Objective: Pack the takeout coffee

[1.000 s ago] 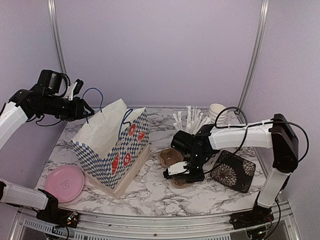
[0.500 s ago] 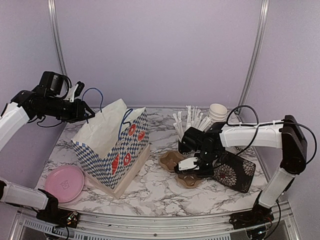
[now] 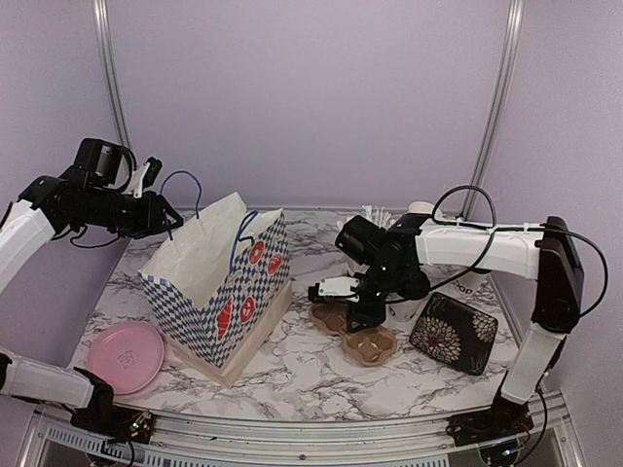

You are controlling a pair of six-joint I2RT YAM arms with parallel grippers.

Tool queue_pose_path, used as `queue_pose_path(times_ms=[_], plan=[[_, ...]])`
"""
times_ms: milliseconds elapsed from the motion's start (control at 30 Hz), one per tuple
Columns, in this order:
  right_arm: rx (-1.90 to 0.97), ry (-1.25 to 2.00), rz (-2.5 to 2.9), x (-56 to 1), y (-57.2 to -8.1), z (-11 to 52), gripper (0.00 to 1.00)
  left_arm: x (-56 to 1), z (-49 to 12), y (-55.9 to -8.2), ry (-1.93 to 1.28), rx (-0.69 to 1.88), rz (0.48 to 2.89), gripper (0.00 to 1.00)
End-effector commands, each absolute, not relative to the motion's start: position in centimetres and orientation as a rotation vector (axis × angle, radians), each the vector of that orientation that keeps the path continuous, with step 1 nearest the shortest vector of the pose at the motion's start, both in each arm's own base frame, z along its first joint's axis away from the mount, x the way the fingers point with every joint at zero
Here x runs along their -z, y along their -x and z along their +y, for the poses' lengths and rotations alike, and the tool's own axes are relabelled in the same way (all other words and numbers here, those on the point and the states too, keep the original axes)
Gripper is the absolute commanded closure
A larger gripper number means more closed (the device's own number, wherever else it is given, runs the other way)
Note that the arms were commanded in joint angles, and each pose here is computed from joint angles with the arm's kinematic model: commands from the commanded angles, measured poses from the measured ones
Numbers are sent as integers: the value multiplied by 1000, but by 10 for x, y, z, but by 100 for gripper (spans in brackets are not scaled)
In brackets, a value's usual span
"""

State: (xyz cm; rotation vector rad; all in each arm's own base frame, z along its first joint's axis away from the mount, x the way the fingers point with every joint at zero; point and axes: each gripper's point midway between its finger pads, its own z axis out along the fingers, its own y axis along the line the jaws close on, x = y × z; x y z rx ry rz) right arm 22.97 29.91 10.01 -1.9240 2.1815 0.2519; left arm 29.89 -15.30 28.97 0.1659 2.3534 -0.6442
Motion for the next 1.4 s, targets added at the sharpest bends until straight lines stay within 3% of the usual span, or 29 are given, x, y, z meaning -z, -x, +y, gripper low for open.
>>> queue_pose_path(times_ms=[0,233,567,933,1367], plan=[[-301,1810,2280,-91,-242,316,59,-302,-147,-296,-141,630,2310,62],[-246,1708,2380,-82,-258,314,56,-301,-145,-294,-138,623,2310,62],[-230,1641,2422,-81,-268,309,60,-293,-146,-295,-138,620,2328,62],[-253,1646,2491,-65,-260,301,56,-289,-146,-296,-126,624,2339,62],[-258,1692,2507,-55,-251,294,59,-287,-146,-296,-122,624,2342,62]])
